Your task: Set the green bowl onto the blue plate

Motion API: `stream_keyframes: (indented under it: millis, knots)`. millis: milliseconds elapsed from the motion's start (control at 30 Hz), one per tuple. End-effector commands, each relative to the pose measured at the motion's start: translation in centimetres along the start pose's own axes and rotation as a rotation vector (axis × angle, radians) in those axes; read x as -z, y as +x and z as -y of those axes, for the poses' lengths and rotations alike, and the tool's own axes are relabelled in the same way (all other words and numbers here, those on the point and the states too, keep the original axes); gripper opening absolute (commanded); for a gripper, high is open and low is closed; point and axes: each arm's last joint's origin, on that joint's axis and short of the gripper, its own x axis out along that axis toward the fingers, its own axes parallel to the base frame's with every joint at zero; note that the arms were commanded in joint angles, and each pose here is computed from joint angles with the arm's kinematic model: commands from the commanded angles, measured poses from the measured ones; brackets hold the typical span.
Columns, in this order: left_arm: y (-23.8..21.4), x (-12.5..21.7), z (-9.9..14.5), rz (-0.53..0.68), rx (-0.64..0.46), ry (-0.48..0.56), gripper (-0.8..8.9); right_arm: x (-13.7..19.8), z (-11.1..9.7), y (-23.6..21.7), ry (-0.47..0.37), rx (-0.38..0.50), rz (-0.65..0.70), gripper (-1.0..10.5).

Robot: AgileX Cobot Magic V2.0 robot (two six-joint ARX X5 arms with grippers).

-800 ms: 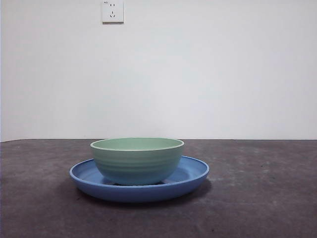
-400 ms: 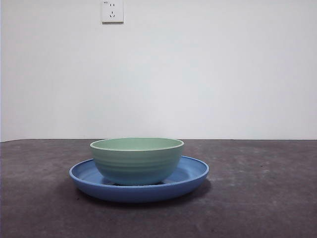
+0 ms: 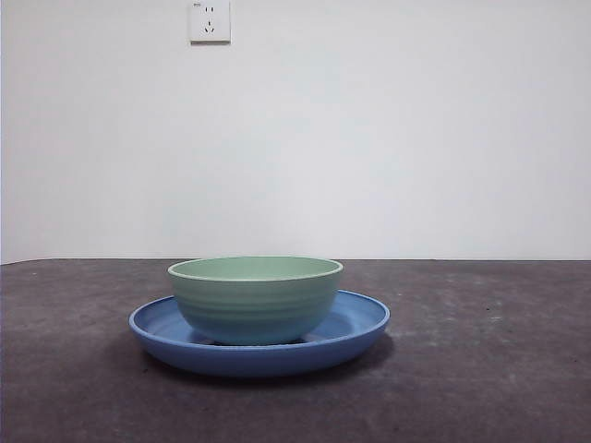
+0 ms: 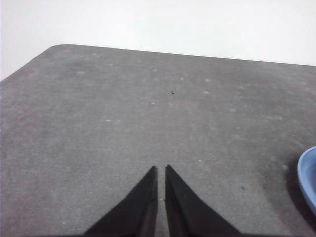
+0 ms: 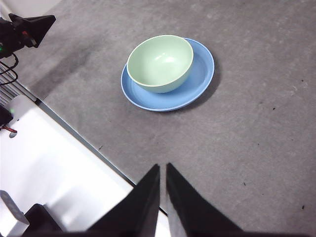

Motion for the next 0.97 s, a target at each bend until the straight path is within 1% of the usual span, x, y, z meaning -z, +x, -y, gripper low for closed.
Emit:
stream_keyframes:
  millis: [33, 867, 967]
  knots:
    - [0.20, 0.75, -0.07, -0.028, -0.018, -0.011, 0.25, -0.21, -0.08, -0.14, -0.016, -0.007, 0.013, 0.2]
    - [0.20, 0.75, -0.08, -0.026, -0.024, -0.010, 0.25, -0.20, -0.08, -0.15, -0.017, -0.007, 0.014, 0.2]
    - [0.20, 0.75, -0.08, -0.026, -0.024, -0.010, 0.25, -0.23, 0.01, -0.03, 0.002, 0.016, 0.024, 0.2]
